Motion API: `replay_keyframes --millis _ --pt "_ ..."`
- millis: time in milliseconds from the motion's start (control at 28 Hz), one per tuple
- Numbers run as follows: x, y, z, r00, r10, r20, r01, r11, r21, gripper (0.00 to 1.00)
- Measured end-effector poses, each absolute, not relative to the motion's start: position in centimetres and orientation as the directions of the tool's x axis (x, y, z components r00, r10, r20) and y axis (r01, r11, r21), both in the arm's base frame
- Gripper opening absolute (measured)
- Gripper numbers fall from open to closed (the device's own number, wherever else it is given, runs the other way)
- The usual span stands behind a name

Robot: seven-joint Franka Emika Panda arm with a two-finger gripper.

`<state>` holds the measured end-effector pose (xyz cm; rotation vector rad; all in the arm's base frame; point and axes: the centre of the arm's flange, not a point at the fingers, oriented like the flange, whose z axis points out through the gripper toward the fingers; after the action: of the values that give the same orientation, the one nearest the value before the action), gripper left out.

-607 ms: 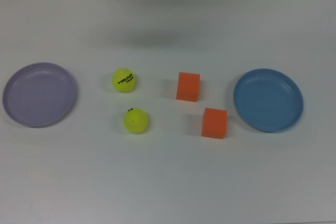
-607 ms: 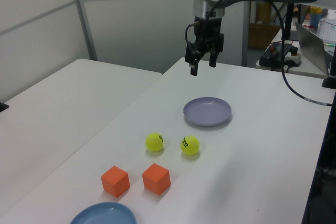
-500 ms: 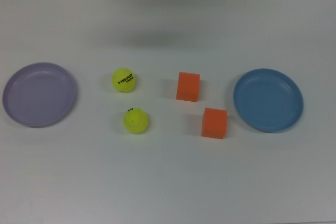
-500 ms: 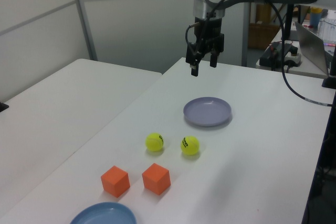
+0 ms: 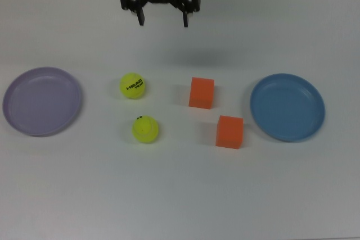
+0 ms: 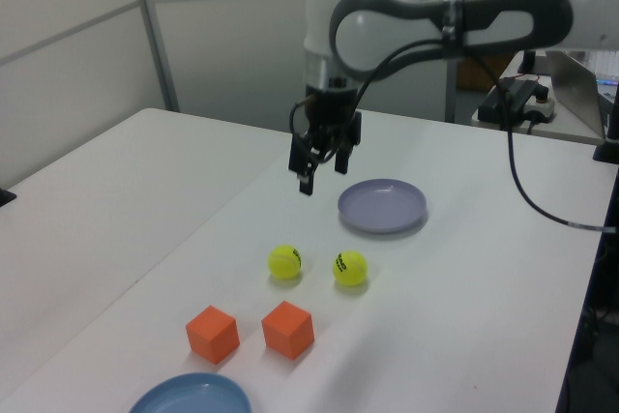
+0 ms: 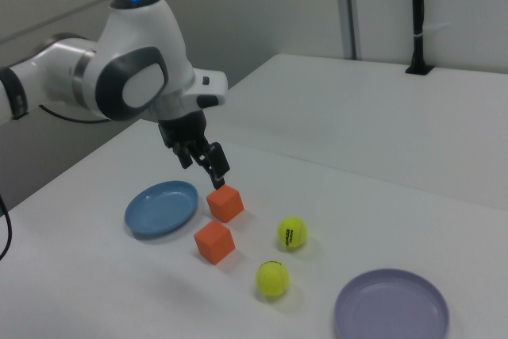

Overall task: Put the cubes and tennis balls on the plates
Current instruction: 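Move the gripper down over the orange cube nearest the tennis balls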

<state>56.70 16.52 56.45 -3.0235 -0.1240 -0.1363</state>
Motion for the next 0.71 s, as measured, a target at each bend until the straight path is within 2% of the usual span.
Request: replay_keyframes --millis 250,429,714 --pt "58.4 19.0 51.6 0.991 0.076 0.109 0.09 -0.987 -0.133 1.0" --pt "58.6 20.8 47.5 0.993 0.073 0.095 0.085 -0.987 -0.135 1.0" --pt "59.2 22.8 43.5 0.995 0.05 0.083 0.061 -0.988 -0.142 1.0"
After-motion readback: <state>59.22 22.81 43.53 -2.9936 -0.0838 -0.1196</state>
